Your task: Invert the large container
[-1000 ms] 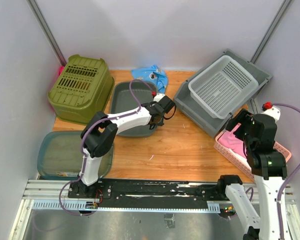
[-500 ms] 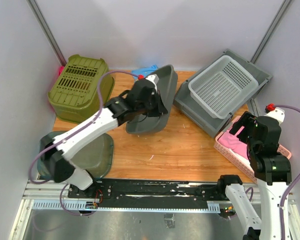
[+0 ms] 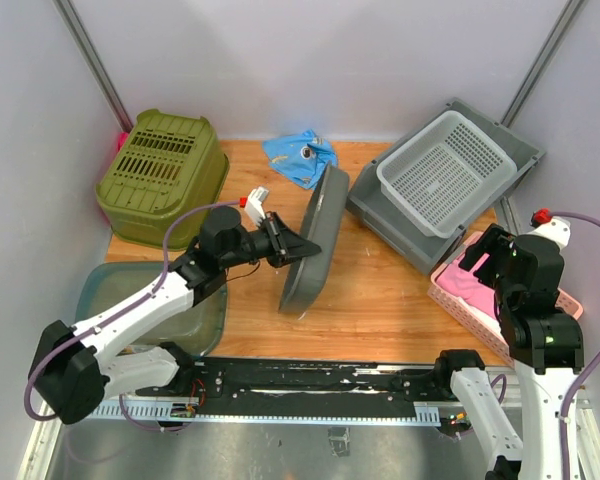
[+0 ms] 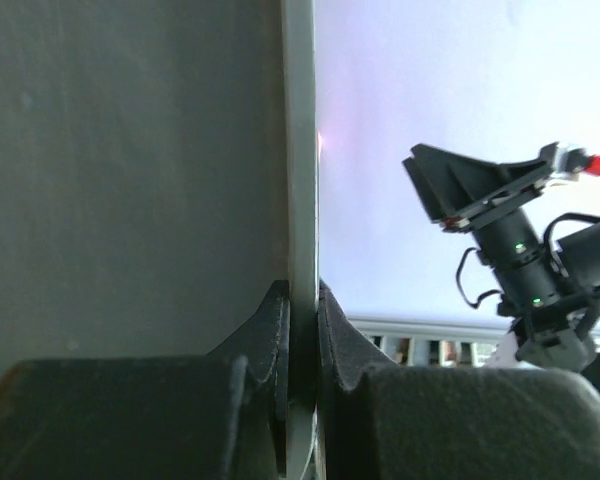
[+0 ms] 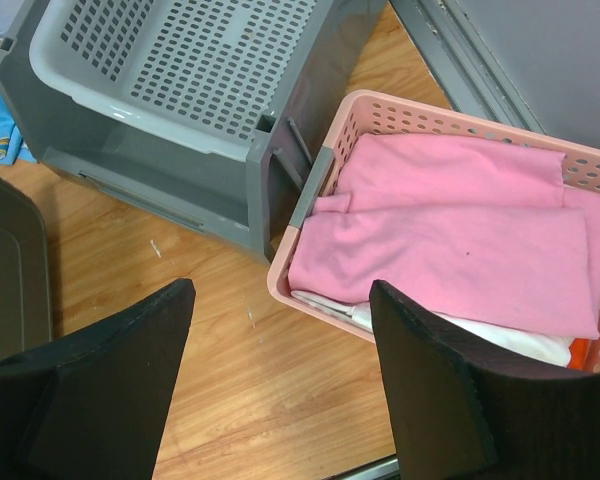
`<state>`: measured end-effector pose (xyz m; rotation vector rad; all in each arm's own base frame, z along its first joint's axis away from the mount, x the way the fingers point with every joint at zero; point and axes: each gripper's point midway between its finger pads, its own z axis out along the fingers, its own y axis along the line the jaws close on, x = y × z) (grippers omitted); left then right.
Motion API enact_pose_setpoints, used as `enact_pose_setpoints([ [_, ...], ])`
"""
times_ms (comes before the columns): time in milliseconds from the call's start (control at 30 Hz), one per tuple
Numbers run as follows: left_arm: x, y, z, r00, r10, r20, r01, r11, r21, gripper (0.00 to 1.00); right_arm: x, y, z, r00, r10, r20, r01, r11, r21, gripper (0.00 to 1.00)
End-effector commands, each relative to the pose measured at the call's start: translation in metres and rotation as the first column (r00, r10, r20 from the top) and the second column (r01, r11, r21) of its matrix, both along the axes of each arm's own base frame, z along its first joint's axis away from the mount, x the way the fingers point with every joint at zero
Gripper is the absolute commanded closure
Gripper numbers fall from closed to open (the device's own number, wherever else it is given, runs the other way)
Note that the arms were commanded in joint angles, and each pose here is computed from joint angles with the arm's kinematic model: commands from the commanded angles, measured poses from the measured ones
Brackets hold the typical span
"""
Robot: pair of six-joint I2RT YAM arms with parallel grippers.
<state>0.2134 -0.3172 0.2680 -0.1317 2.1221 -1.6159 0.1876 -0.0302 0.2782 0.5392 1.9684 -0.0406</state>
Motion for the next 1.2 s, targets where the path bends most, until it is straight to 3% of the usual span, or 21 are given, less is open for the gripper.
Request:
enact_pose_setpoints([
  [0, -0.011, 0.018, 0.08, 0.993, -0.01, 0.119, 0.051, 0.936, -0.348, 1.0, -0.001, -0.002, -0.002, 1.0, 0.003, -0.008, -0.004, 1.0, -0.01, 0.27],
  [167, 0.004, 0.042, 0.04, 0.998, 0.032, -0.047, -0.048, 0.912, -0.406, 1.0, 0.003, 0.0, -0.005, 1.0, 0.012, -0.012, -0.012, 1.0, -0.004, 0.28],
  [300, 0.019, 0.061, 0.001, 0.988, 0.084, -0.133, -0.129, 0.918, -0.376, 1.0, 0.006, 0.003, -0.01, 0.999, 0.025, -0.026, -0.024, 1.0, 0.005, 0.28],
  [400, 0.033, 0.075, -0.023, 0.978, 0.14, -0.157, -0.181, 0.94, -0.289, 0.99, 0.006, 0.002, -0.011, 0.999, 0.022, -0.03, -0.022, 1.0, 0.002, 0.28],
  [500, 0.05, 0.092, -0.048, 0.96, 0.232, -0.156, -0.249, 0.963, -0.101, 0.91, 0.007, 0.0, -0.013, 0.999, 0.015, -0.035, -0.016, 1.0, -0.008, 0.28],
  [567, 0.059, 0.107, -0.067, 0.942, 0.296, -0.16, -0.292, 0.955, 0.048, 0.76, 0.008, 0.0, -0.016, 0.999, 0.015, -0.048, -0.015, 1.0, -0.008, 0.28],
  [633, 0.071, 0.12, -0.071, 0.93, 0.343, -0.13, -0.324, 0.935, 0.147, 0.53, 0.011, 0.002, -0.021, 0.998, 0.023, -0.056, -0.023, 1.0, -0.001, 0.27],
  [733, 0.081, 0.132, -0.08, 0.925, 0.366, -0.102, -0.334, 0.911, 0.241, 0.24, 0.016, 0.007, -0.023, 0.997, 0.042, -0.06, -0.041, 0.999, 0.015, 0.26],
  [800, 0.087, 0.141, -0.085, 0.916, 0.392, -0.083, -0.349, 0.883, 0.314, 0.1, 0.019, 0.007, -0.023, 0.997, 0.046, -0.059, -0.045, 0.999, 0.018, 0.25],
  [900, 0.095, 0.157, -0.086, 0.904, 0.427, -0.026, -0.375, 0.822, 0.429, 0.01, 0.021, 0.007, -0.022, 0.997, 0.046, -0.062, -0.045, 0.999, 0.012, 0.25],
  [1167, 0.106, 0.21, -0.082, 0.861, 0.492, 0.125, -0.437, 0.592, 0.677, 0.01, 0.026, 0.008, -0.025, 0.996, 0.057, -0.07, -0.056, 0.998, 0.015, 0.25],
])
